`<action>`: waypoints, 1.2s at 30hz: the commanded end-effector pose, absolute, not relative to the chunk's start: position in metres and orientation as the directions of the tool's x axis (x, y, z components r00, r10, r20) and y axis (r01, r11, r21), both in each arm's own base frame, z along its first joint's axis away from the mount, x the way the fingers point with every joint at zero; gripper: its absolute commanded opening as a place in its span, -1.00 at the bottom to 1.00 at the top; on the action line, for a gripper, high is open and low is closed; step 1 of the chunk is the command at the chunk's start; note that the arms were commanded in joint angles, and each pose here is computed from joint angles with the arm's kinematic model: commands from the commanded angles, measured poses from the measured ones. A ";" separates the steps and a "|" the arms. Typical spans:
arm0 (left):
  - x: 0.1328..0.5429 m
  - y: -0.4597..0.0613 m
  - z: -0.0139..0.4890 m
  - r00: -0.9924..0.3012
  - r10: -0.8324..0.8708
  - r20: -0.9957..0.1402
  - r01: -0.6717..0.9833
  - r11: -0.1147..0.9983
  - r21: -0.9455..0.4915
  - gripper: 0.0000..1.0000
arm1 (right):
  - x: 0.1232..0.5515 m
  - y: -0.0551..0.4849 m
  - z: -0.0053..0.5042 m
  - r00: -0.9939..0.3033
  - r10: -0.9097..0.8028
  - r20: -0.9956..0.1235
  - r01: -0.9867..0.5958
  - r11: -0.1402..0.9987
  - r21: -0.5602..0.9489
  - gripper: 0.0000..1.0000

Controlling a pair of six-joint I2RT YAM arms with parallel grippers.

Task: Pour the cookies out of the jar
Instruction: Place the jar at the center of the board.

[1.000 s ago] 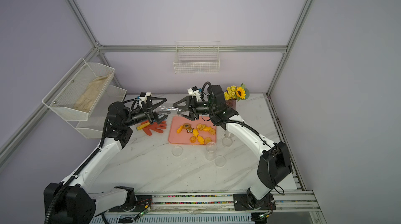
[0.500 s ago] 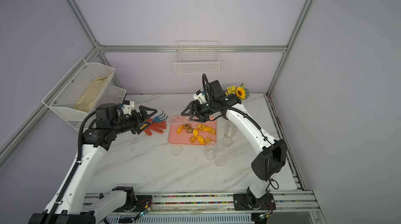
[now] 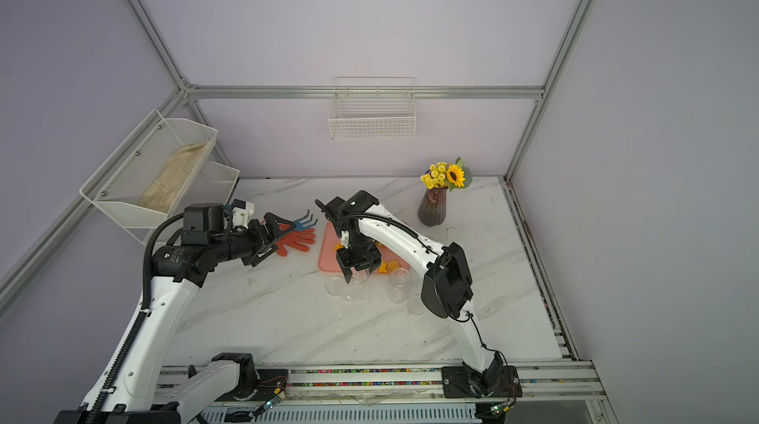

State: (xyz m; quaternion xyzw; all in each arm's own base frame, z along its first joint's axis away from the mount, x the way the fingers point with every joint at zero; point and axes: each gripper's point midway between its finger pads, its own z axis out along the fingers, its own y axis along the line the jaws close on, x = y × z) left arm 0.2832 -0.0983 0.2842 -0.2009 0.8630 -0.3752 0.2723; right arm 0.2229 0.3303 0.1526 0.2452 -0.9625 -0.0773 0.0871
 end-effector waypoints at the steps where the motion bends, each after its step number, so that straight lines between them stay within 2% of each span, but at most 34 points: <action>1: 0.281 -0.095 0.312 -0.740 -0.536 -0.407 -0.067 0.660 -0.748 1.00 | 0.217 0.308 0.150 -0.847 -0.503 0.172 -0.500 0.864 0.064 0.20; 7: 0.279 -0.093 0.309 -0.743 -0.531 -0.407 -0.074 0.670 -0.739 1.00 | 0.217 0.310 0.135 -0.845 -0.502 0.181 -0.510 0.860 0.003 0.22; 15: 0.281 -0.094 0.307 -0.748 -0.530 -0.399 -0.079 0.668 -0.740 1.00 | 0.218 0.313 0.123 -0.853 -0.492 0.177 -0.499 0.867 0.007 0.31; 26: 0.284 -0.094 0.306 -0.750 -0.530 -0.397 -0.079 0.667 -0.741 1.00 | 0.216 0.313 0.126 -0.852 -0.492 0.180 -0.497 0.867 0.020 0.53; 32: 0.284 -0.094 0.305 -0.749 -0.531 -0.397 -0.081 0.668 -0.740 1.00 | 0.216 0.314 0.130 -0.856 -0.487 0.172 -0.491 0.871 0.022 0.58; 34: 0.284 -0.094 0.304 -0.749 -0.529 -0.400 -0.082 0.672 -0.736 1.00 | 0.223 0.318 0.142 -0.868 -0.480 0.126 -0.481 0.876 0.024 0.59; 36: 0.285 -0.092 0.306 -0.744 -0.529 -0.408 -0.081 0.678 -0.731 1.00 | 0.239 0.321 0.166 -0.880 -0.473 0.031 -0.472 0.881 0.034 0.60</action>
